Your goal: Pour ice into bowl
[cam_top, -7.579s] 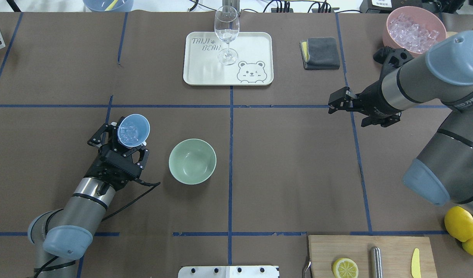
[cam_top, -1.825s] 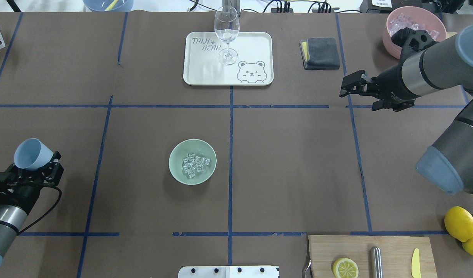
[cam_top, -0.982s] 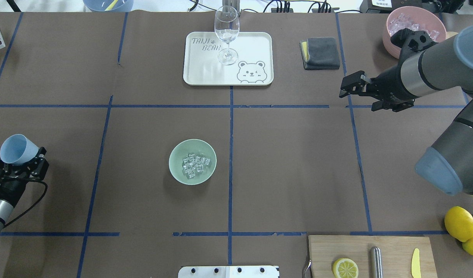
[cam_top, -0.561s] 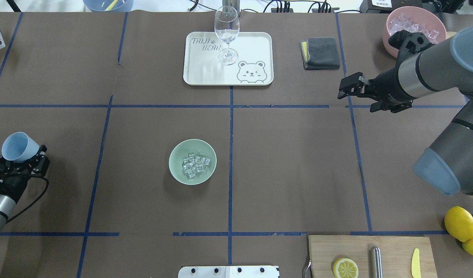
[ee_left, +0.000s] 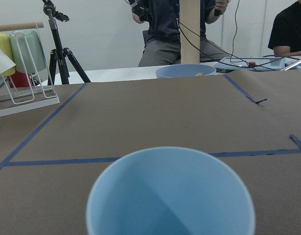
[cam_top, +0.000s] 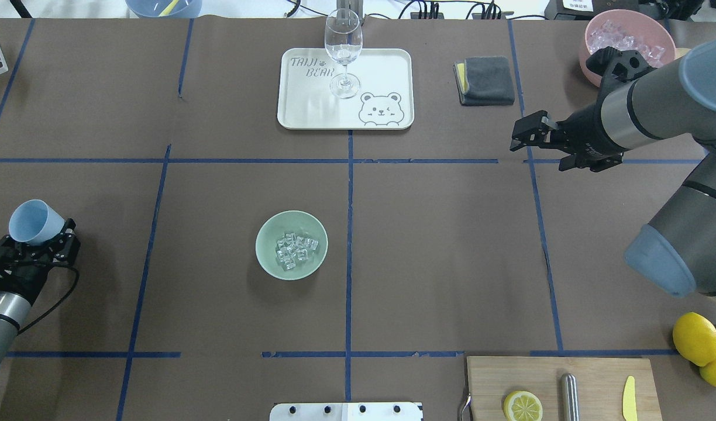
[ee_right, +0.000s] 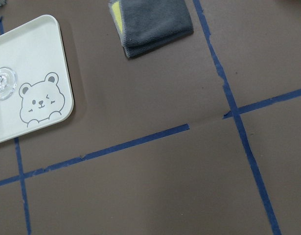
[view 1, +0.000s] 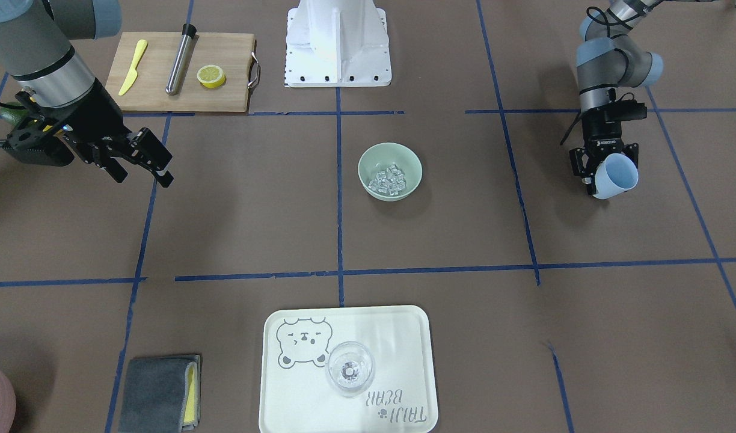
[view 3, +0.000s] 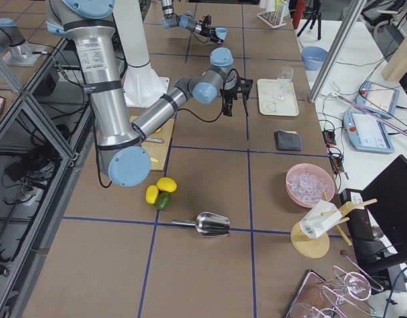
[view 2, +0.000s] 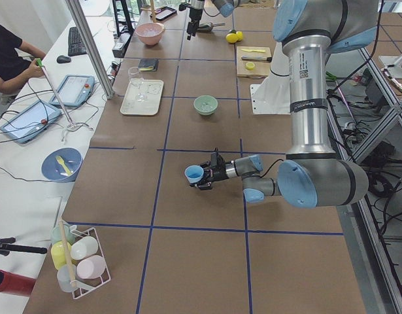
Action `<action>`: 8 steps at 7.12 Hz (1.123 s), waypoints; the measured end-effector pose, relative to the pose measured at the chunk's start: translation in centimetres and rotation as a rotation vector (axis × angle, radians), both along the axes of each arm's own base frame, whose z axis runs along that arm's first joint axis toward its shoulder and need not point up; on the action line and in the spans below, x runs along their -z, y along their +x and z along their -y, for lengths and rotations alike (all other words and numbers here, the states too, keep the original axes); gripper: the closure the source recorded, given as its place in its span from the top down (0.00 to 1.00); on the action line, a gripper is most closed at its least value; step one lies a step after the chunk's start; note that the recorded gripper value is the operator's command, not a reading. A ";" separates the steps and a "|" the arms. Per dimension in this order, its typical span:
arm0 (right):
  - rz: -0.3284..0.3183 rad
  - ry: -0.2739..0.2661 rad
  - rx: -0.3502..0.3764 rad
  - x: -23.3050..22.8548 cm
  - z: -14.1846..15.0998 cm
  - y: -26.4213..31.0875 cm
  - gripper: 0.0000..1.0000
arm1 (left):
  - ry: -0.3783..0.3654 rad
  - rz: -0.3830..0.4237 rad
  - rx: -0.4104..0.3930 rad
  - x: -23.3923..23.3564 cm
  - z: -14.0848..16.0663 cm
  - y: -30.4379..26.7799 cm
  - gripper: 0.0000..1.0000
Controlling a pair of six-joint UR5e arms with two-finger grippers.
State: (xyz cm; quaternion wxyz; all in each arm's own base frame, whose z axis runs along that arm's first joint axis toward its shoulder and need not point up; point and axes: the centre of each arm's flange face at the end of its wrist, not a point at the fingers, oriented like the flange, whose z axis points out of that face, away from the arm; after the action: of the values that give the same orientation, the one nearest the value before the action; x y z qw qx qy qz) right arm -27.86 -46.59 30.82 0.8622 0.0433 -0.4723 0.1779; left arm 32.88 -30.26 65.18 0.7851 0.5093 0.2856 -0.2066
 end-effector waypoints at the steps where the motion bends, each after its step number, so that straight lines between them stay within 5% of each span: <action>1: 0.002 0.003 0.000 0.2 0.0 -0.1 1.00 | -0.003 -0.001 -0.004 -0.1 0.0 0.0 0.53; 2: 0.004 0.006 0.000 0.4 0.1 -0.1 1.00 | -0.005 -0.003 -0.006 -0.1 0.0 0.1 1.00; 5: 0.007 0.009 0.001 0.6 0.1 -0.2 1.00 | -0.011 0.005 -0.046 0.1 -0.2 -0.2 1.00; 8: 0.011 0.010 0.002 0.9 0.1 -0.3 1.00 | 0.058 0.002 -0.100 1.0 -0.7 -2.0 1.00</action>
State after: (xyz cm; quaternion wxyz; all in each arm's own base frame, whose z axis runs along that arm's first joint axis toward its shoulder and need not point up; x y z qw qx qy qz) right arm -28.12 -46.67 29.96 0.8595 0.0462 -0.4780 0.1750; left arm 30.85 -29.61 64.21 0.7794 0.5173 0.3159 -0.1584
